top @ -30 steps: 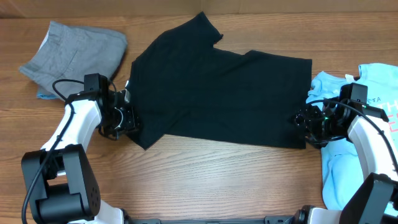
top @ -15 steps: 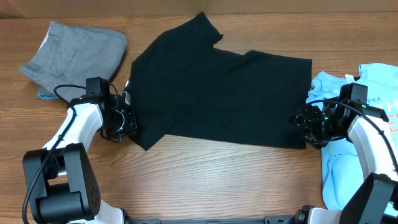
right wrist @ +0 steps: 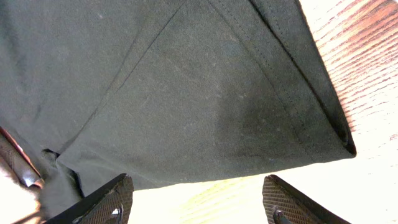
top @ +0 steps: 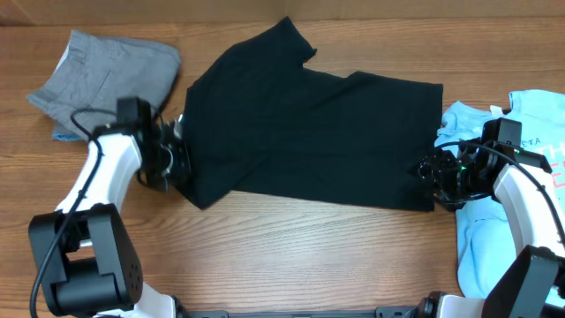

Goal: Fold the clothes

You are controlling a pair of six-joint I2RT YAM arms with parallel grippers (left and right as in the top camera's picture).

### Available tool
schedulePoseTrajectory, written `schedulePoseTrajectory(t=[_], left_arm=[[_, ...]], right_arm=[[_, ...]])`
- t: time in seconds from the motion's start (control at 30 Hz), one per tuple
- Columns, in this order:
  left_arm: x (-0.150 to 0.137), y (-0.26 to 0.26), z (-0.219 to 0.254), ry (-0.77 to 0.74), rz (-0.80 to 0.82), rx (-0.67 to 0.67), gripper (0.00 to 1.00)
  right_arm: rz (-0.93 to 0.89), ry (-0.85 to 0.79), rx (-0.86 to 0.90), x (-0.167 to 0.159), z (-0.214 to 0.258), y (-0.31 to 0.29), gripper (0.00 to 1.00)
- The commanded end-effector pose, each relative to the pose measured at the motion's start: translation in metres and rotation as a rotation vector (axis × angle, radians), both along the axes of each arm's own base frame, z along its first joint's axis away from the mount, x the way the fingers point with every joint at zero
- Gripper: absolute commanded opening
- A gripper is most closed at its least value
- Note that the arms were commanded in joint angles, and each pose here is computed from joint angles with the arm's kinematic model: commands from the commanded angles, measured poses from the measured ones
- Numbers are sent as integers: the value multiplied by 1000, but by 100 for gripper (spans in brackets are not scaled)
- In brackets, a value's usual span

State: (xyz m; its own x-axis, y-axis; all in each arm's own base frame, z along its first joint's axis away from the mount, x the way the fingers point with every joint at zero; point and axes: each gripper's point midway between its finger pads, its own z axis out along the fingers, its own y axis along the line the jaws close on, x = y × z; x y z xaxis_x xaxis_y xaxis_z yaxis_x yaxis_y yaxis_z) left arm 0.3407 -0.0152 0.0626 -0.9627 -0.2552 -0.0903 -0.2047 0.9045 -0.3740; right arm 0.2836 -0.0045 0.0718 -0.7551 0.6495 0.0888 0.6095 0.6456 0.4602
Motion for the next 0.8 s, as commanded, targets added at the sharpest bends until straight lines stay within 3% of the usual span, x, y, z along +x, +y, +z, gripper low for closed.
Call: schedulePoseTrajectory(t=[0.0,0.13,0.6,0.73,0.77], left_arm=[[36,7,38,-127,-9,8,4],[56,10,58,-206,-13,22,4],[79,24,61,-300,-23,116,5],[90,21,65,-351,-33,122,9],[92,19,65,-358,-37,122,14]], right_arm=[[-3,-29,-16,7,7,-5,70],[-3,-36,-18,9,7,-6,71],[-3,-40,-19,10,7,-6,71],[-3,-41,-20,10,7,-6,71],[-3,-40,-19,10,7,-6,71]])
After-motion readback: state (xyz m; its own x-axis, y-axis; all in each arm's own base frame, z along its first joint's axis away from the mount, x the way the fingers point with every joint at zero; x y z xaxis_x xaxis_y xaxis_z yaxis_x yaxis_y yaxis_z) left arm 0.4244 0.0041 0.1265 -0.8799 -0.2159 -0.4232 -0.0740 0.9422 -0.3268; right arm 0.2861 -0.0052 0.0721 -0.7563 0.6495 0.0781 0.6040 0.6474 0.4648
